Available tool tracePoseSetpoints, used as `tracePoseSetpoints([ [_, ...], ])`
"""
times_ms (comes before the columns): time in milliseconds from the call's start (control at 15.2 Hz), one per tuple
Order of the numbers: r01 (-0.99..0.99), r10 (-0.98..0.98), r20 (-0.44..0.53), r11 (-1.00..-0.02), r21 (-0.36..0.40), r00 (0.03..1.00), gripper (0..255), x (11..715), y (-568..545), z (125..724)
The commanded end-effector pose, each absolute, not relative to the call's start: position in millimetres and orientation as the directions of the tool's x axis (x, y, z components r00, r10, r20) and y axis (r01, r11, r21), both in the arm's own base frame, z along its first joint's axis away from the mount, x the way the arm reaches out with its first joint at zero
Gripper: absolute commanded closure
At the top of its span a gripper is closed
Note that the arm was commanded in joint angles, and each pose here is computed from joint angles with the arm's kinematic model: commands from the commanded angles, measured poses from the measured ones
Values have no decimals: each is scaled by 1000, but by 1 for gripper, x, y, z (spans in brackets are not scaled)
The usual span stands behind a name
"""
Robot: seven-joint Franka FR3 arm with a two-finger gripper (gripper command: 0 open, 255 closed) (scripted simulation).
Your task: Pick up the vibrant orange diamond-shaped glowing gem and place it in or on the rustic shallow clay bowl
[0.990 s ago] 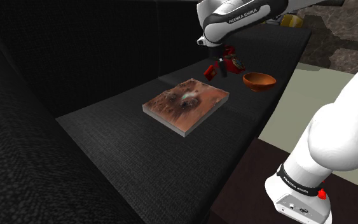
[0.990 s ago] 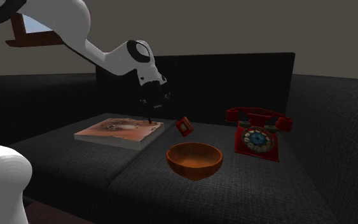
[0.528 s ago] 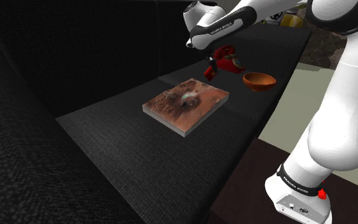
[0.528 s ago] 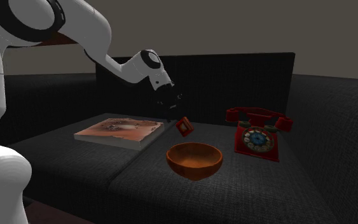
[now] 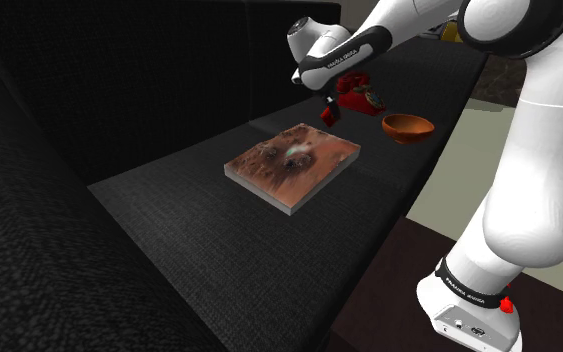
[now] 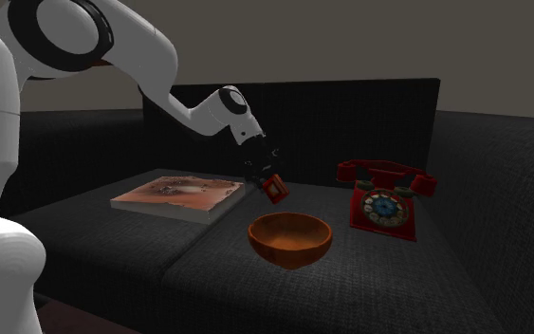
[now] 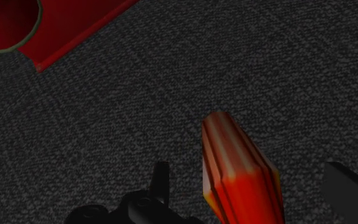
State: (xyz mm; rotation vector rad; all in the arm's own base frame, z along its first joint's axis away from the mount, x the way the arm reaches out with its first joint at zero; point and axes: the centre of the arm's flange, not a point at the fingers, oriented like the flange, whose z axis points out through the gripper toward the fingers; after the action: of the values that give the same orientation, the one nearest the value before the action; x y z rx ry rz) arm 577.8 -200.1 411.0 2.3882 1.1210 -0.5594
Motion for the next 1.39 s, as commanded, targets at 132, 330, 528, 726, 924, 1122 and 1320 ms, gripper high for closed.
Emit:
tracePoseSetpoints([
  [132, 790, 611, -528, -574, 217, 589, 0, 575, -205, 404],
  [330, 790, 611, -528, -574, 217, 589, 0, 575, -205, 404],
  [528, 790, 611, -528, -574, 217, 589, 255, 575, -205, 404],
  [726, 790, 611, -528, -574, 217, 589, 255, 575, -205, 404],
  [924, 790, 611, -528, -574, 217, 589, 255, 575, -205, 404],
  [1122, 790, 611, -528, -574, 217, 589, 255, 575, -205, 404],
  [1320, 790, 611, -528, -574, 217, 589, 255, 575, -205, 419],
])
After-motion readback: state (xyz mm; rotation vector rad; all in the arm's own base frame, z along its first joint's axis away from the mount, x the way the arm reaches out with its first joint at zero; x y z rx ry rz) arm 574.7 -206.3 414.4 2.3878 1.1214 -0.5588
